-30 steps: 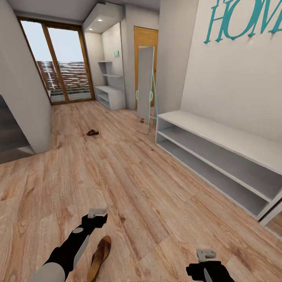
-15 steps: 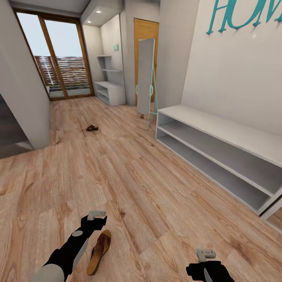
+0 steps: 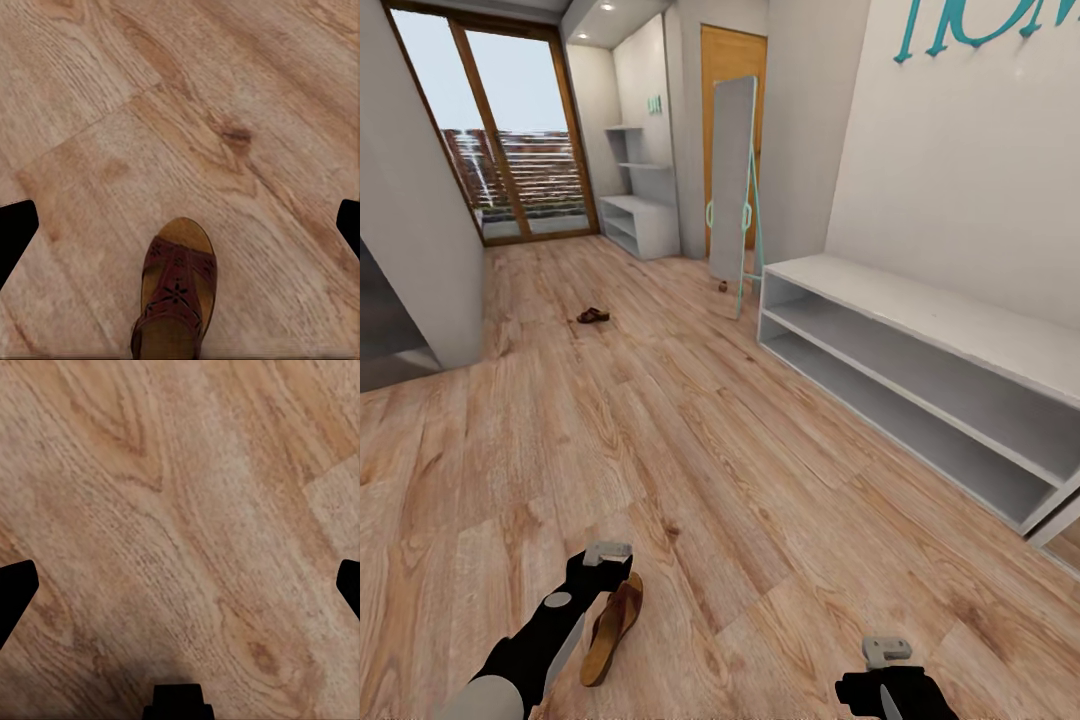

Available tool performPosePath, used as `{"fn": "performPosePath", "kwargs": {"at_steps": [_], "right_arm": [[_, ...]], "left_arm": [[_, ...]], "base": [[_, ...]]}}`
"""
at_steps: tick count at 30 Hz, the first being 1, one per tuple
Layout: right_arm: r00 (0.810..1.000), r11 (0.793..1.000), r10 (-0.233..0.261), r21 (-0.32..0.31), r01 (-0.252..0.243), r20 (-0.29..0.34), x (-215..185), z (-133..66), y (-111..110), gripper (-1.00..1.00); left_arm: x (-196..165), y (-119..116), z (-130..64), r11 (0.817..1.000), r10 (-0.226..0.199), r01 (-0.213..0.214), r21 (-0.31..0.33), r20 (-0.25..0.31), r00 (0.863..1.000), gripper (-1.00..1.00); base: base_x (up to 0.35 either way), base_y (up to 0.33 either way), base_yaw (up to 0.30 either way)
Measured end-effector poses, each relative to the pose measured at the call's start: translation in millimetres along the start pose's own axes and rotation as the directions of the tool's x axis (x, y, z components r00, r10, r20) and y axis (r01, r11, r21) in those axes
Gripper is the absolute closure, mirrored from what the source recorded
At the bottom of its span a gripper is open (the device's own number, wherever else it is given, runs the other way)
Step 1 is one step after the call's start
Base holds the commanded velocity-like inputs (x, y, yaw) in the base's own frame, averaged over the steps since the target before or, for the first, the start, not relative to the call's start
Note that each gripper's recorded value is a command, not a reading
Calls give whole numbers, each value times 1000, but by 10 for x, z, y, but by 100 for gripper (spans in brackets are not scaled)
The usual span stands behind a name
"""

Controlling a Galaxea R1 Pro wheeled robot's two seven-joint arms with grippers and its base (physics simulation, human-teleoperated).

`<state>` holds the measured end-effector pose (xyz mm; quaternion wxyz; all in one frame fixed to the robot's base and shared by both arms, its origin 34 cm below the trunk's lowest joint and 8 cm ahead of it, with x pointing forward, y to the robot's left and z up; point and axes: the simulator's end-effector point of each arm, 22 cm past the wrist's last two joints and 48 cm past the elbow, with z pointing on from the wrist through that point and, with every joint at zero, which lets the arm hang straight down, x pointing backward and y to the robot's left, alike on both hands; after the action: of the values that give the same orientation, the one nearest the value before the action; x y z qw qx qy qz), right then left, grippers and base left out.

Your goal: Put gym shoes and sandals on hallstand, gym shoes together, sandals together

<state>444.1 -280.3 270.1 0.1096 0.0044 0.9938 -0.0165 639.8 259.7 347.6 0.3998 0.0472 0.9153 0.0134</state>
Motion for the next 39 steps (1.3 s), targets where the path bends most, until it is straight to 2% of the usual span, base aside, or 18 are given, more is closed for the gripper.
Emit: {"fn": "performPosePath", "kwargs": {"at_steps": [6,19,24,35,39], "right_arm": [[1000,1000,-1,0,1,-10,98,149,4,-100],[1000,1000,-1,0,1,-31,316,471,15,-100],[999,1000,-1,0,1,-39,348,492,15,-100],[999,1000,-1,0,1,-49,389,518,17,-100],[999,1000,-1,0,1,-54,450,612,20,-100]], "left_arm": [[188,113,81,1000,9,-9,-14,-11,1000,-100],[665,159,253,1000,14,-15,-22,-31,999,-100],[711,165,259,1000,18,-18,-21,-4,1000,-100],[850,162,266,1000,17,-17,-21,-21,1000,-100],[957,155,316,1000,16,-17,-21,-25,1000,-100]], "base": [[0,0,0],[0,0,0],[0,0,0],[0,0,0],[0,0,0]]}}
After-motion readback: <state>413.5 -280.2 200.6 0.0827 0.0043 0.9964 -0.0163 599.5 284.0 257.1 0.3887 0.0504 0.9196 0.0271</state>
